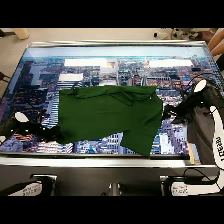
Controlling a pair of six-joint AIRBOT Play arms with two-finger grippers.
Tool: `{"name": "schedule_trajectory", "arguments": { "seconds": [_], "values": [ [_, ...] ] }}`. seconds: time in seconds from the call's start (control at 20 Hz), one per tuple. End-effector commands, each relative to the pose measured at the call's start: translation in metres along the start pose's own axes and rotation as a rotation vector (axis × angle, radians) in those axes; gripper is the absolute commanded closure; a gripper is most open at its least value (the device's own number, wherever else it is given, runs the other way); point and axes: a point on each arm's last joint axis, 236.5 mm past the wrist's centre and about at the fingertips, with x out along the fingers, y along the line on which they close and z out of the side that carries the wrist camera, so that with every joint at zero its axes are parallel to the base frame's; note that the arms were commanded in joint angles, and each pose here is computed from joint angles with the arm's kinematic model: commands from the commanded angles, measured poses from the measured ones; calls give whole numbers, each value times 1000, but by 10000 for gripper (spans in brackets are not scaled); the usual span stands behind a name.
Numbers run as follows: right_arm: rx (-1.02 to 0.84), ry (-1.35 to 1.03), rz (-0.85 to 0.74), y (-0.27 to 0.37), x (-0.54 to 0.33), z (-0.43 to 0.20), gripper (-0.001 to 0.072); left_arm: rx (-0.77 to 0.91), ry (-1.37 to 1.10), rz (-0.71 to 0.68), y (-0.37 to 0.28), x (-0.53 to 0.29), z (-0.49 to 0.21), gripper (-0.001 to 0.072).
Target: Fold the shirts.
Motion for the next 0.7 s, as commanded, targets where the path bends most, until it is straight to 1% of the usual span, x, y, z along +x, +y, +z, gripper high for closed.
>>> {"name": "schedule_trajectory", "arguments": {
  "seconds": [0.0, 0.05, 0.1, 0.2, 0.25, 0.35, 0.45, 0.5, 0.55, 0.65],
  "values": [
    [21, -47, -11, -8, 18, 9, 146, -18, -42, 4, -2, 6, 10, 586],
    [36, -69, 26, -2, 26, 14, 147, 0, -40, 3, -2, 5, 10, 670],
    [40, -83, 49, 1, 33, 19, 148, 14, -43, 2, -4, 3, 10, 685],
    [65, -86, 75, 2, 47, 26, 169, 32, -67, 0, -6, -3, 12, 685],
    [82, -76, 124, 11, 53, 29, 185, 37, -80, -1, -8, -7, 13, 685],
    [83, -40, 189, 27, 66, 28, 190, 47, -105, -4, -11, -13, 14, 685],
    [57, -3, 158, 29, 80, 24, 254, 58, -130, -7, -14, -20, 17, 685],
    [40, -27, 143, 30, 83, 29, 497, 66, -150, -8, -17, -26, 21, 685],
    [31, -59, 134, 32, 77, 36, 692, 80, -184, -11, -21, -37, 28, 685],
    [-20, -169, 140, 45, 34, 55, 694, 137, -321, -21, -42, -82, 55, 686]
  ]
}}
